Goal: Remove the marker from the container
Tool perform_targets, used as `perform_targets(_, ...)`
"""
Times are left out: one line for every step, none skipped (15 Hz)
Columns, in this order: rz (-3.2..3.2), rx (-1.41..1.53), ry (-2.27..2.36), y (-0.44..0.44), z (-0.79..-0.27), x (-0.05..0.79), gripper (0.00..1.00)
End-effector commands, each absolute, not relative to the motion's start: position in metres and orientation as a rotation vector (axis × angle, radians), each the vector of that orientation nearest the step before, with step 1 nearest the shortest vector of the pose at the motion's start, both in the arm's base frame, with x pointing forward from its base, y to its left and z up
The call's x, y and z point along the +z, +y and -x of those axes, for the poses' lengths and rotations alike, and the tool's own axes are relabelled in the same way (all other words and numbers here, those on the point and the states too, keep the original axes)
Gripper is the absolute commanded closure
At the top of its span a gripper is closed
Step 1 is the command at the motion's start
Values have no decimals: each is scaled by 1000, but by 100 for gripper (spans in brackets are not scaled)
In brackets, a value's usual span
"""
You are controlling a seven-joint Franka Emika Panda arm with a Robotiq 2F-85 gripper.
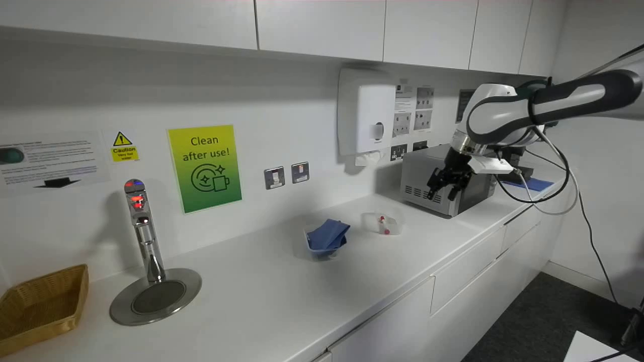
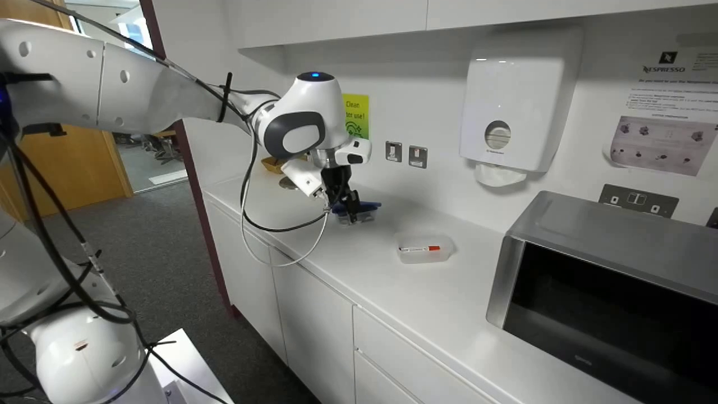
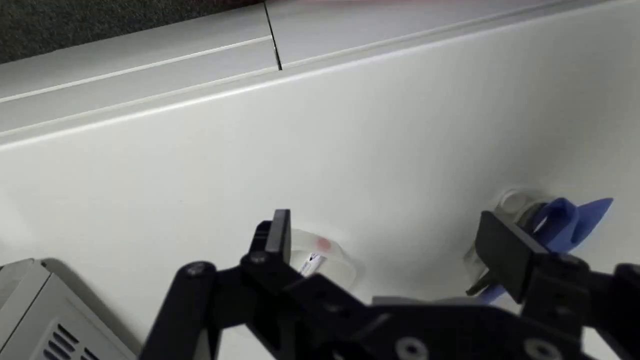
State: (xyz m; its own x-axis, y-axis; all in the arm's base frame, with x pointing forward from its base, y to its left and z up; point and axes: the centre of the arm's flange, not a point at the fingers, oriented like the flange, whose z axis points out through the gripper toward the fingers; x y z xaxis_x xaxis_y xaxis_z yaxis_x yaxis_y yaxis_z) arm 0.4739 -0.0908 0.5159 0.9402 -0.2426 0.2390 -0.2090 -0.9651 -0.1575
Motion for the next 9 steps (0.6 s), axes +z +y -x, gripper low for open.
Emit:
perform_targets(2932,-419,520,-100,-517,528,0)
perform_targets(2926,-417,556,-102,-524,530,0)
perform_targets(2920,-419,600,-105,-532,532,0)
perform_targets(2909,-424,650,-107,-540,533,0)
perform_targets(2889,-439,718,-110,-548,534,0)
perform_targets(2842,-459,813,-112,-556,535,0)
perform_targets(2804,-465,876,-115,-563,536,0)
perform_targets(2759,-470,938,-118,-570,537,0)
perform_targets(2702,-473,981,-120,-576,538,0)
